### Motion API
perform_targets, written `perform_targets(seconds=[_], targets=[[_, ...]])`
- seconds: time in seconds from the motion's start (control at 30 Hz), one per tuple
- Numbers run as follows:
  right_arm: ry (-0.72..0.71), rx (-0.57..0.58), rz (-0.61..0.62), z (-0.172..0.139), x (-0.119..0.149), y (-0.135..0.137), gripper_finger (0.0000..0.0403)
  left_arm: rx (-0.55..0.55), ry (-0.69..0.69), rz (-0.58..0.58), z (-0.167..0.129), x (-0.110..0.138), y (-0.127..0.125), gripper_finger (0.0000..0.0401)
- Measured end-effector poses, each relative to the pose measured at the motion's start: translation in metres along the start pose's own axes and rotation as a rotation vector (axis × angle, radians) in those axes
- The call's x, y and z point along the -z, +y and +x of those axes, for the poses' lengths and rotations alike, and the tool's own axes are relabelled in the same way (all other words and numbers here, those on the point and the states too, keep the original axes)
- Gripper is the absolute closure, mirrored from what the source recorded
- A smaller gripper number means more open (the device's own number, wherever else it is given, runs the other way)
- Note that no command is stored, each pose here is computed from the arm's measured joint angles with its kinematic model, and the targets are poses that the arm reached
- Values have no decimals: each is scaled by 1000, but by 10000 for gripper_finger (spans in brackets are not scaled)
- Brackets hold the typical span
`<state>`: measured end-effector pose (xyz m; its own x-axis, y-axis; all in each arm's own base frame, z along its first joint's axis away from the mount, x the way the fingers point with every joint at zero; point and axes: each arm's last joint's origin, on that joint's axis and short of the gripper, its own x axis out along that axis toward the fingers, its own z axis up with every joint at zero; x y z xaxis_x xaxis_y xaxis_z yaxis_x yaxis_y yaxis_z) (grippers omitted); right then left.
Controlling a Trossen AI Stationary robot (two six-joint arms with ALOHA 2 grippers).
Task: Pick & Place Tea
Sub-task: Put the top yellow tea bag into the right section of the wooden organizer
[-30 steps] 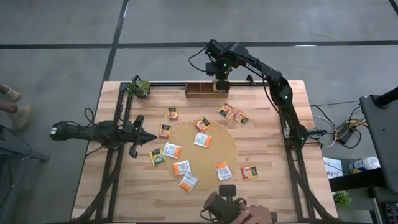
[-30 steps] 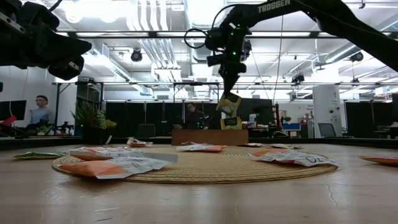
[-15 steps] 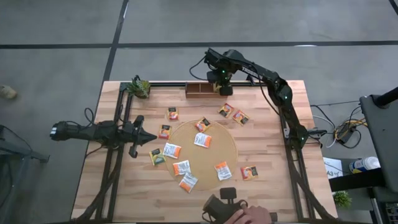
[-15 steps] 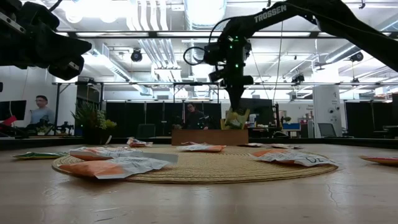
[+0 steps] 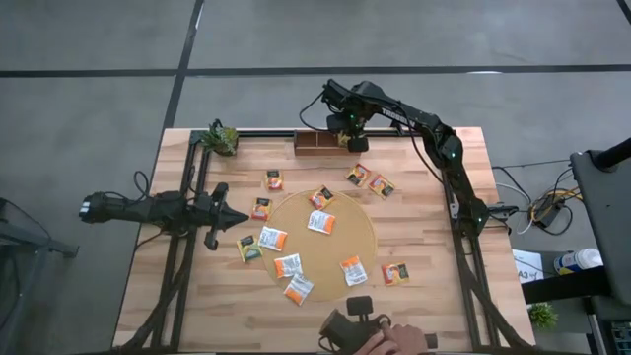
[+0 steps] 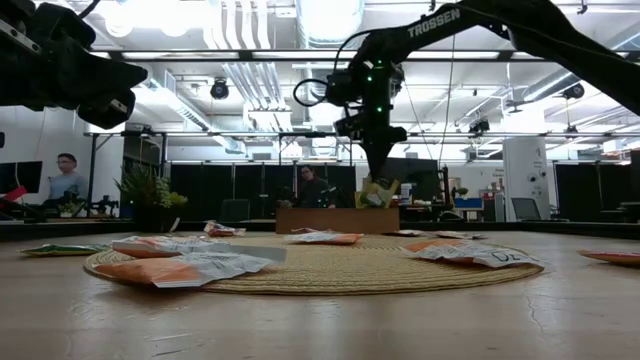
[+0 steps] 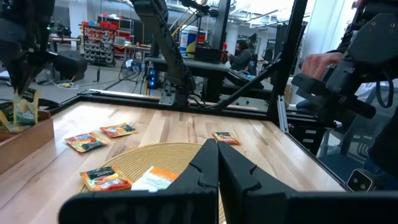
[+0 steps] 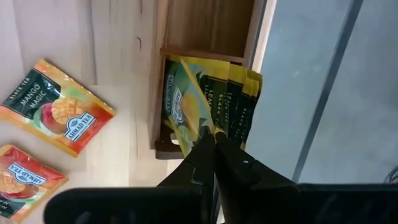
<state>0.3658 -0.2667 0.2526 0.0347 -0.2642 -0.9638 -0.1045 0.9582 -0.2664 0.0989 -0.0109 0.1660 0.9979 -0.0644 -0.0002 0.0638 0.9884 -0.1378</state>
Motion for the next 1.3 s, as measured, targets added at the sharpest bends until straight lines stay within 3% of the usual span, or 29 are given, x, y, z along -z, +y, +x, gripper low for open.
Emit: perform_targets(seconds=[0.47, 1.3], targets=[[33, 73, 16, 1, 0, -3, 394, 0, 0, 0, 0, 0, 0, 401], [51, 77, 67, 7, -1, 0, 387, 0, 0, 0, 0, 0, 0, 401]])
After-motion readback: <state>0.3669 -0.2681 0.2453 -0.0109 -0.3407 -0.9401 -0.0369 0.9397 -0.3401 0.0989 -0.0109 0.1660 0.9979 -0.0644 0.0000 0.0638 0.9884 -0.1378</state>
